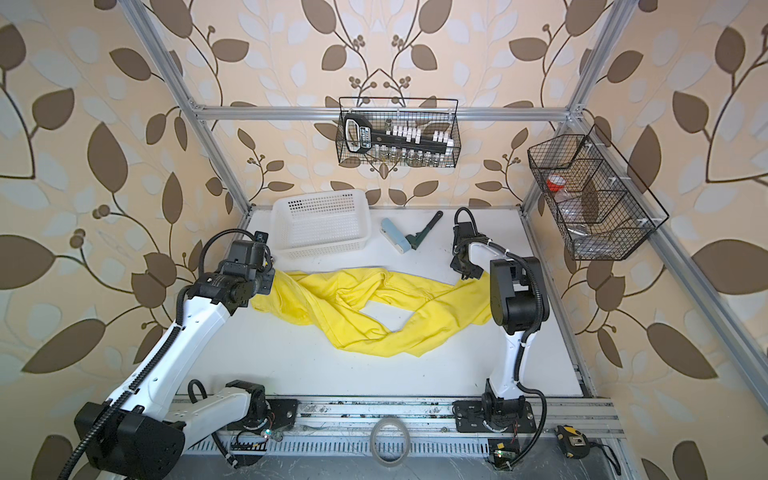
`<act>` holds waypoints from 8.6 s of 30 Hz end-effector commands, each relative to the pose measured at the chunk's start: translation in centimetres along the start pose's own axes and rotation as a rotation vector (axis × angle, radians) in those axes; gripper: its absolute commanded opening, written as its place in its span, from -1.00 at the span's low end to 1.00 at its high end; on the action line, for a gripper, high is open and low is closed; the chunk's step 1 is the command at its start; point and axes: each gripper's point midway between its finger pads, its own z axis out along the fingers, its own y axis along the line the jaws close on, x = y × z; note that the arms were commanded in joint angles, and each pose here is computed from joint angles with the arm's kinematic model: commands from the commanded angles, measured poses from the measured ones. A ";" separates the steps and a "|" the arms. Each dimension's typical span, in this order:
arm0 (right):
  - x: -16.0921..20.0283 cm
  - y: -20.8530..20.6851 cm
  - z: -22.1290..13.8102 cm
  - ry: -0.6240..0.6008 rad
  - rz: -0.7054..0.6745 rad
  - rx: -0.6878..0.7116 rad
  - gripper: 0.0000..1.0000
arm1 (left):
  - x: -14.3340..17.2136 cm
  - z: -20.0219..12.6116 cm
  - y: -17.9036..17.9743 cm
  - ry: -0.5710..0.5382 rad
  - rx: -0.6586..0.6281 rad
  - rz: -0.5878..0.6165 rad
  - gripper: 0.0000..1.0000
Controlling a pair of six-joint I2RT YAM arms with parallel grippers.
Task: Fold and stack the trousers
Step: Flatten out the trousers at the center of the table, then smooth out the trousers at the center of the table.
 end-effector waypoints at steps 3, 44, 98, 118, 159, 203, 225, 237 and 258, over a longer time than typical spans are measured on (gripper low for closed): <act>0.0 -1.1 -0.2 0.008 0.001 0.011 -0.98 | -1.7 -1.2 1.1 -0.046 -0.017 -0.034 -1.00; -9.2 -7.0 -34.2 -0.542 0.359 -0.668 -1.00 | -11.6 -5.5 7.7 -0.234 -0.167 -0.125 -1.00; 7.2 -23.2 -16.8 -0.330 0.777 -0.070 -1.00 | 6.6 -1.3 9.4 0.044 -0.233 -0.937 -1.00; 6.3 -28.7 -17.9 -0.431 0.902 0.183 -1.00 | 13.5 -1.4 3.8 0.227 -0.109 -1.049 -1.00; 16.1 -3.9 -16.0 -0.143 0.073 -0.382 0.49 | 10.5 3.2 -8.5 0.388 0.369 -1.059 0.32; 22.9 0.6 -13.3 -0.035 -0.227 -0.404 0.06 | 9.0 10.1 -5.6 0.447 0.119 -0.911 0.35; 30.2 -9.6 -9.6 0.186 0.042 -0.142 -0.01 | 3.9 6.2 -5.2 0.364 0.284 -0.811 0.84; 21.7 -8.3 -14.8 -0.011 0.105 -0.236 0.21 | 3.2 7.3 -6.4 0.377 0.329 -0.811 0.98; 2.8 -8.5 -6.8 -0.058 -0.075 -0.127 0.74 | 5.6 9.9 -4.9 0.440 0.161 -0.805 0.98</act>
